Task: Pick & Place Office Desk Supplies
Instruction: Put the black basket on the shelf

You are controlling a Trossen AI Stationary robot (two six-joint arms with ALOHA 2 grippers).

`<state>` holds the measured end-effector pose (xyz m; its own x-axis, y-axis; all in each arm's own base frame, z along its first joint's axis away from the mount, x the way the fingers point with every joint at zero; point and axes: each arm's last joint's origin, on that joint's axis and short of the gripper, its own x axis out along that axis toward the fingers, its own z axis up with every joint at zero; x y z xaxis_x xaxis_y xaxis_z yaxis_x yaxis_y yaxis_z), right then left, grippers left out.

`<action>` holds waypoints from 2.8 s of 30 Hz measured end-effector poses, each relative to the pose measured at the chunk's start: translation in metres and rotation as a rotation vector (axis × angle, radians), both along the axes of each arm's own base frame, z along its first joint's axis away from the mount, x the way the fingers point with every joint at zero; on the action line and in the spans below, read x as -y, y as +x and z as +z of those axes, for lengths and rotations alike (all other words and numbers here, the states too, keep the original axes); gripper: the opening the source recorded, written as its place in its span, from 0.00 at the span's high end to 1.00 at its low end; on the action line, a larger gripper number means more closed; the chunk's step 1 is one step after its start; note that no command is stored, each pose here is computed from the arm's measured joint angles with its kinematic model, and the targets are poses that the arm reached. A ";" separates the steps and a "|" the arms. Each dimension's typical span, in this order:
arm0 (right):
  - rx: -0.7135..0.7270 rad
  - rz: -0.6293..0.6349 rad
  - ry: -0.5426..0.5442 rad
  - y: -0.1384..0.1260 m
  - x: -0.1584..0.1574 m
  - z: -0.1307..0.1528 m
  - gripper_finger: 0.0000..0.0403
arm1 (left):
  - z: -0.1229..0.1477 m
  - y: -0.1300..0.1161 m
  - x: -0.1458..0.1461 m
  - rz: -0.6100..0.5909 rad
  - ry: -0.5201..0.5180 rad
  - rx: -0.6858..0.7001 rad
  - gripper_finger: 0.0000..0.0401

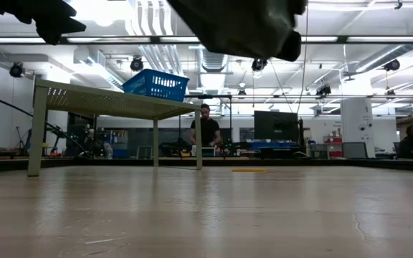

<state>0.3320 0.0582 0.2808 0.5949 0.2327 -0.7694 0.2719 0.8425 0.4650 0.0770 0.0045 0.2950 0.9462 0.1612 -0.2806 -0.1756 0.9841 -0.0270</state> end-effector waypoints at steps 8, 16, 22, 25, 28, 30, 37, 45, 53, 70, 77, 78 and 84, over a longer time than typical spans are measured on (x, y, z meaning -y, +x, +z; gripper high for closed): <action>0.092 -0.400 0.102 0.014 0.004 0.001 0.97 | 0.000 0.000 0.000 0.001 0.000 0.000 0.46; -0.004 -0.607 0.180 0.040 0.002 -0.043 0.97 | 0.000 0.000 0.000 0.000 0.000 -0.001 0.46; -0.029 -0.734 0.159 0.067 0.003 -0.069 0.97 | 0.000 0.000 0.000 0.001 0.000 -0.001 0.46; -0.053 -0.766 0.170 0.081 0.004 -0.080 0.97 | 0.000 0.000 0.000 0.001 0.000 0.000 0.46; -0.085 -0.731 0.163 0.094 0.004 -0.092 0.97 | 0.000 0.000 0.000 0.001 0.000 0.000 0.46; -0.101 -0.706 0.170 0.102 0.003 -0.095 0.97 | 0.000 0.000 0.000 0.000 0.000 -0.001 0.46; -0.186 -0.701 0.158 0.119 -0.001 -0.110 0.97 | 0.000 0.000 0.000 0.000 0.000 -0.001 0.46; -0.204 -0.692 0.148 0.127 -0.002 -0.116 0.97 | 0.000 0.000 0.000 0.001 0.000 -0.001 0.46; -0.195 -0.691 0.153 0.128 -0.002 -0.114 0.97 | 0.000 0.000 0.000 0.001 0.000 -0.001 0.46; -0.192 -0.702 0.158 0.128 -0.002 -0.113 0.78 | 0.000 0.000 0.000 0.001 0.000 -0.001 0.46; -0.214 -0.692 0.148 0.126 -0.002 -0.114 0.71 | 0.000 0.000 0.000 0.000 0.000 -0.001 0.46; -0.221 -0.692 0.145 0.124 -0.002 -0.113 0.71 | 0.000 0.000 0.000 0.001 0.000 -0.001 0.46; -0.223 -0.685 0.136 0.113 0.000 -0.087 0.69 | 0.000 0.000 0.000 0.000 0.000 -0.001 0.46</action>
<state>0.4453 0.0584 0.1938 0.4737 -0.0326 -0.8801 0.8174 0.3883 0.4255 0.0770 0.0046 0.2949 0.9458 0.1615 -0.2818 -0.1760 0.9840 -0.0265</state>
